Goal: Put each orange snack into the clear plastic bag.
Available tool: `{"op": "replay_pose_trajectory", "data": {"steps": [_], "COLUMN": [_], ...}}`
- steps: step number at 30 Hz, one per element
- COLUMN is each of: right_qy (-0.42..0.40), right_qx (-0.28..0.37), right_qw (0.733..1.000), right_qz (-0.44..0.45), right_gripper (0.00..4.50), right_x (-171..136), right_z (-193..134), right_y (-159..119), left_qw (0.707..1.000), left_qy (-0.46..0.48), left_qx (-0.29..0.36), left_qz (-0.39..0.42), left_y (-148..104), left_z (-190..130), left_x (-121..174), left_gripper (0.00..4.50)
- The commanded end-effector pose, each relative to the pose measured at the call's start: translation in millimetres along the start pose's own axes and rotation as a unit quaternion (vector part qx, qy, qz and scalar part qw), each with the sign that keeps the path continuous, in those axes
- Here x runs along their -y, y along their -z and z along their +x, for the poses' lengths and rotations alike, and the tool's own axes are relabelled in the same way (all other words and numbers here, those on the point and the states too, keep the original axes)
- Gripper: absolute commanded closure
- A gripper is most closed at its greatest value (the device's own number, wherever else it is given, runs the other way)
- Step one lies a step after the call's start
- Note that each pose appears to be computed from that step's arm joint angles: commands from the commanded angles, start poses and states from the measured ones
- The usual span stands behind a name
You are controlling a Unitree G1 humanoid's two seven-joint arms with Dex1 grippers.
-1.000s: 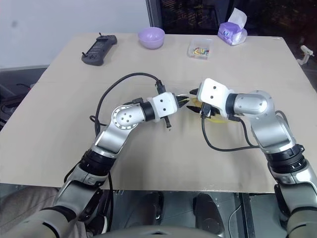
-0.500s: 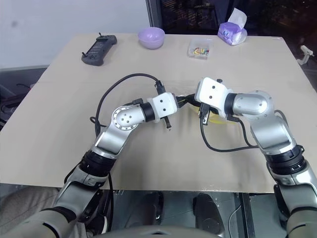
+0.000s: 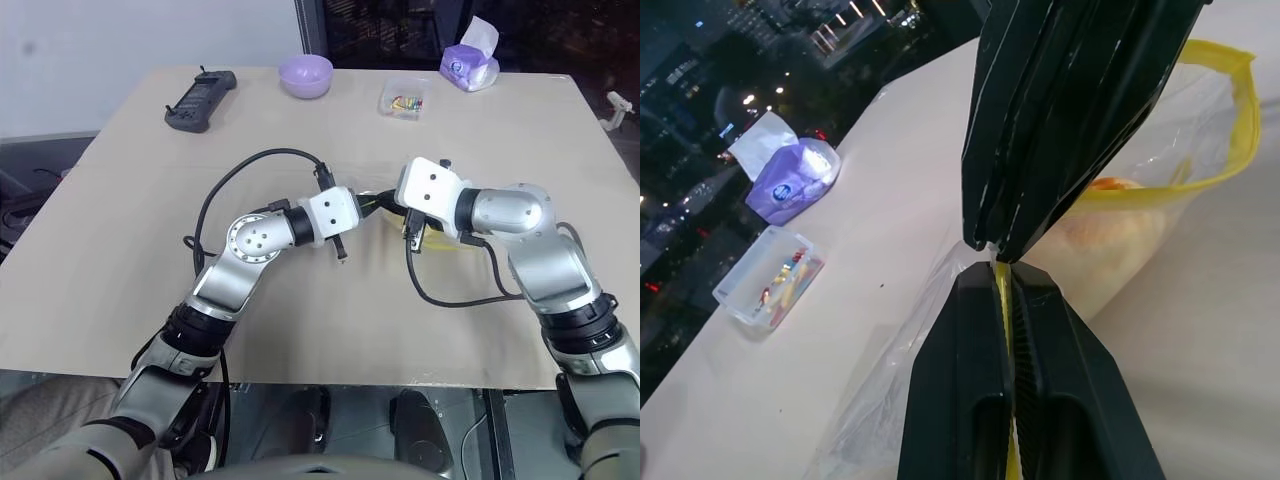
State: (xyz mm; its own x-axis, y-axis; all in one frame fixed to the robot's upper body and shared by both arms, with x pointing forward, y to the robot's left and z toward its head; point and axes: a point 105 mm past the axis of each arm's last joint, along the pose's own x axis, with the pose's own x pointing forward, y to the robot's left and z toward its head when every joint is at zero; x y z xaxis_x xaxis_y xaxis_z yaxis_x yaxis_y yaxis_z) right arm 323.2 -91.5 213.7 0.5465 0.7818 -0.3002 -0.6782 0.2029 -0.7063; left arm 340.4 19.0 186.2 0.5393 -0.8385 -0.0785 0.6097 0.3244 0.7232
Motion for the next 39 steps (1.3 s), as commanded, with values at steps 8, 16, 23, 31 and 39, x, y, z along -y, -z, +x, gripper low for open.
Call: {"op": "replay_pose_trajectory", "data": {"steps": [8, 16, 23, 31, 39], "right_qy": [0.035, 0.042, 0.05, 0.063, 0.073], "right_qx": [-0.068, -0.072, -0.039, -0.032, -0.018], "right_qw": [0.997, 0.997, 0.998, 0.997, 0.996], "right_qz": [-0.006, -0.004, 0.013, 0.029, 0.041], "right_gripper": [4.45, 4.45, 4.45, 4.45, 3.41], "right_x": [17.1, 20.5, 24.3, 22.2, 11.5], "right_z": [-31.5, -34.4, -35.0, -36.3, -31.3], "right_y": [23.7, 24.7, 10.1, 6.3, 0.1], "left_qw": [0.999, 0.999, 0.999, 0.996, 0.98], "left_qy": [-0.02, -0.02, -0.026, -0.04, -0.039], "left_qx": [0.026, 0.024, 0.026, 0.039, 0.051], "left_qz": [0.018, 0.018, 0.003, -0.073, -0.186], "left_y": [-14.3, -14.1, -13.0, -6.8, 11.6], "left_z": [-1.9, -2.7, -1.6, 0.4, -5.1], "left_x": [-9.8, -10.9, -10.9, -14.5, -15.9], "left_gripper": [4.5, 4.5, 4.5, 4.5, 4.5]}}
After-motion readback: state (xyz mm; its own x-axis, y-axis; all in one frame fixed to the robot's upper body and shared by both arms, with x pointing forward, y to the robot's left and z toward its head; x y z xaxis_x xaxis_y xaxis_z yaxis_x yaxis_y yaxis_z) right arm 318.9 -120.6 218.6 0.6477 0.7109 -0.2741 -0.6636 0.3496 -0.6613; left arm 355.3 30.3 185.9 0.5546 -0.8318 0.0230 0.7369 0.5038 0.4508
